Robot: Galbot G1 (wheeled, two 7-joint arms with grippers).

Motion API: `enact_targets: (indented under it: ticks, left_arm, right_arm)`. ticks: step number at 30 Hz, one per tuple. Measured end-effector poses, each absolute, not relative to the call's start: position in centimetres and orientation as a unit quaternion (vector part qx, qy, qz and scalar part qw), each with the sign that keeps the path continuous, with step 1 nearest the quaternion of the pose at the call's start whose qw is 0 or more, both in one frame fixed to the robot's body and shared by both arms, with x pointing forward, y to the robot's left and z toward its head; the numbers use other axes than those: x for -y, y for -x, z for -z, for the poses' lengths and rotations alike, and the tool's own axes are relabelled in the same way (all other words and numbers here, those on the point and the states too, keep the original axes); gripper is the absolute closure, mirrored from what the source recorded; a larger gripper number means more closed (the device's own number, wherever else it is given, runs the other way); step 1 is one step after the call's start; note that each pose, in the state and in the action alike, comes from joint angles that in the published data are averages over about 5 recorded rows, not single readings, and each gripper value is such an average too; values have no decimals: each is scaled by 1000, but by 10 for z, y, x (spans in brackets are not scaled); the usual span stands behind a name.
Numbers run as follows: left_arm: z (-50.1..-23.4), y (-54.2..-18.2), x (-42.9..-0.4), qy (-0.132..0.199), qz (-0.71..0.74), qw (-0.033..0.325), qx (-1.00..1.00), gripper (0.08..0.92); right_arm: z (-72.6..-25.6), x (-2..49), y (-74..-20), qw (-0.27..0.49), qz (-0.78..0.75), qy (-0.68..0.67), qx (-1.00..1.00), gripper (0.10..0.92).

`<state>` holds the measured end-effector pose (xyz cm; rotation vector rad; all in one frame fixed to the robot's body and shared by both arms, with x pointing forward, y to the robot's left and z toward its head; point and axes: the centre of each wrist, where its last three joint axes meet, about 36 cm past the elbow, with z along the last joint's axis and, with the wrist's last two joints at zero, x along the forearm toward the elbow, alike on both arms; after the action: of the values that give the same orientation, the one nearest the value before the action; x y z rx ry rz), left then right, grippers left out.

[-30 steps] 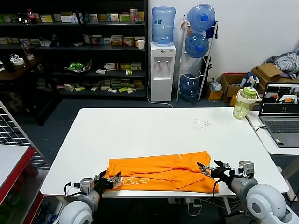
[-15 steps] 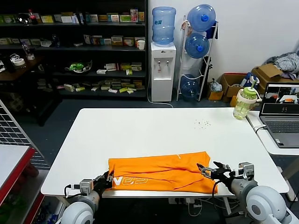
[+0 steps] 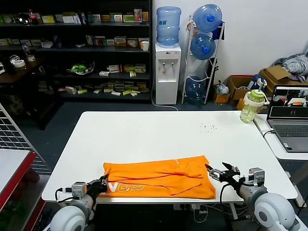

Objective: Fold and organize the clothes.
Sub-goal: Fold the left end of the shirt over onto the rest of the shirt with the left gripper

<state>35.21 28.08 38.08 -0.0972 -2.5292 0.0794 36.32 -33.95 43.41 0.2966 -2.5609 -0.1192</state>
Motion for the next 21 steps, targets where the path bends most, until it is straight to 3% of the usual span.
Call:
enact_targets:
  ticks: [10,21]
  left_arm:
    - [-418,-366,-363,-15,23,277,961,873]
    - [-445,-390,-436,-68,107,279,952,873]
  right_arm:
    - [-408,363,-361,232,27,-94,968,200]
    - [-393,372,-356,219,14,-82,972,200]
